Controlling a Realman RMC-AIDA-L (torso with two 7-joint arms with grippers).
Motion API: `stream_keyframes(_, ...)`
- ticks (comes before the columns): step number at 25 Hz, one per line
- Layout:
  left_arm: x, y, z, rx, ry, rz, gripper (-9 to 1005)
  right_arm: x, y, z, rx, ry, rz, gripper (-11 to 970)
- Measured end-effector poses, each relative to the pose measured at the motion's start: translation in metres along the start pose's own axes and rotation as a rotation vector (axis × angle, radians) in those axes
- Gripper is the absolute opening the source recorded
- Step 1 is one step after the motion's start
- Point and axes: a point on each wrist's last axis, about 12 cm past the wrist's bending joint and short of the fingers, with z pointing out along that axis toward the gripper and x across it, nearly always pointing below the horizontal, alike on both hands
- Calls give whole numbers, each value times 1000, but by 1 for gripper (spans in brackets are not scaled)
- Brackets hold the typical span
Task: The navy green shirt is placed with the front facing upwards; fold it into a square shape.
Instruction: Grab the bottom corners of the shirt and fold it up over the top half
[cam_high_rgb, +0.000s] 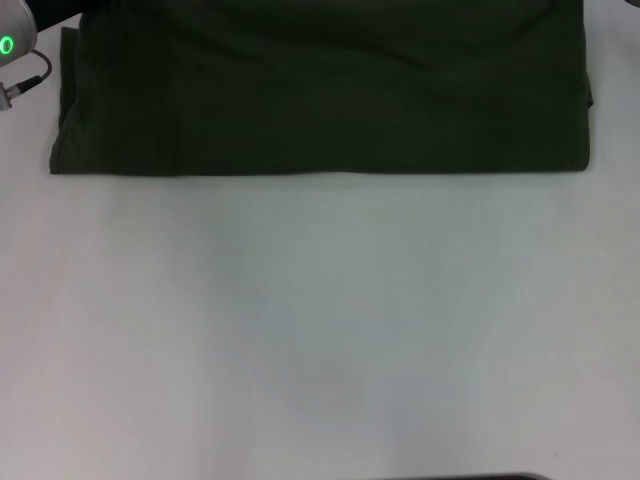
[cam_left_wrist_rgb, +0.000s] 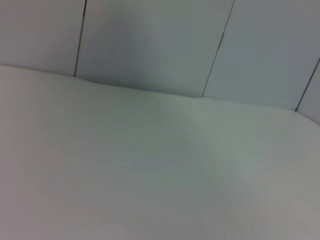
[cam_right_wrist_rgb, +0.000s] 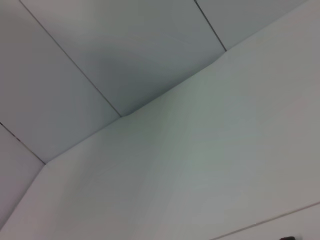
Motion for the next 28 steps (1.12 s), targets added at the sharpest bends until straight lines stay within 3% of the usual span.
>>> stream_keyframes(12,1,-6,4,-3,-15,2,133,0,-1,1,17,0,-8,82)
stream_keyframes(21,7,-13,7,-10,-54,31,141,7,4,10,24,29,-73,88)
stream_keyframes(24,8,-12,8,-31,-56,24,143,7,4,10,33,15,-64,160)
stream_keyframes(28,9,-10,8,-51,-62,17,323,6,0,9,57,-9,-44,257)
